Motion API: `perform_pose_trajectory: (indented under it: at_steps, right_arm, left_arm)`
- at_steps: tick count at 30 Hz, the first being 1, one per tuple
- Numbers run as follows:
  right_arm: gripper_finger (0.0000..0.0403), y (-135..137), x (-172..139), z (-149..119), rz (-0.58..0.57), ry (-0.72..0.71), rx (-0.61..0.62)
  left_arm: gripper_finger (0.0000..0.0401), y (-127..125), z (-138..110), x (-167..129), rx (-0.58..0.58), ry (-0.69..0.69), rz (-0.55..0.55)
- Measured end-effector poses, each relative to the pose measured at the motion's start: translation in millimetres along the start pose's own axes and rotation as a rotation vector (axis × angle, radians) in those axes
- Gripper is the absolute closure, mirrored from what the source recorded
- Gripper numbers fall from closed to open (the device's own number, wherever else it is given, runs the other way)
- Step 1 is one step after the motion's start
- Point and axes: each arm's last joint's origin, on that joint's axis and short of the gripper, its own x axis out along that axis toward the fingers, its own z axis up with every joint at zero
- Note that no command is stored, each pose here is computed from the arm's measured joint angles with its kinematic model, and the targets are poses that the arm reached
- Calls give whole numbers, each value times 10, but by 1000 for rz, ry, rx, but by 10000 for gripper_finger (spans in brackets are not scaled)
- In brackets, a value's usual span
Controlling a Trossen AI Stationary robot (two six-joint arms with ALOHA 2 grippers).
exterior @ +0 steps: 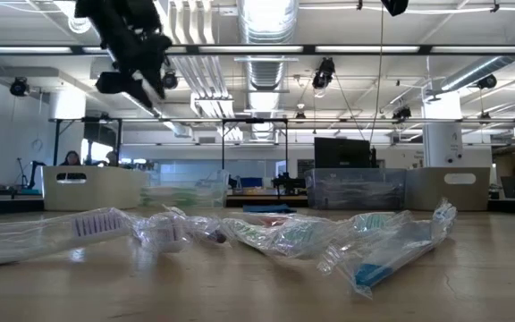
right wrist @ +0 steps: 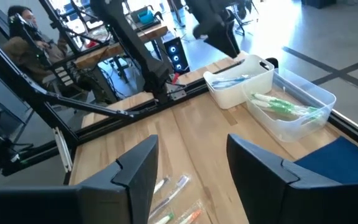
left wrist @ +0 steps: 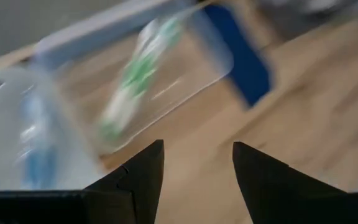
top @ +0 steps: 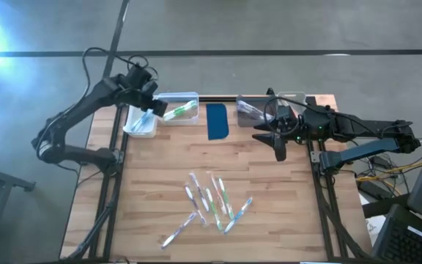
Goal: Pick & Place Toothbrushes
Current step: Put the orange toothbrush into the gray bin
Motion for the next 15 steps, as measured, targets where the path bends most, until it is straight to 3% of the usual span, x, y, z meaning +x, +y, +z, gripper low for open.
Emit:
perform_pose_trajectory:
  at_steps: [8,15]
  right_arm:
    - [206,30,19,63,28,-65,8]
    - [220,34,81,54,25,-59,-11]
  left_arm:
    - [206,-352,48,-321,78,-239,-313]
    - [206,-758,-35,-380,399,-330,-485]
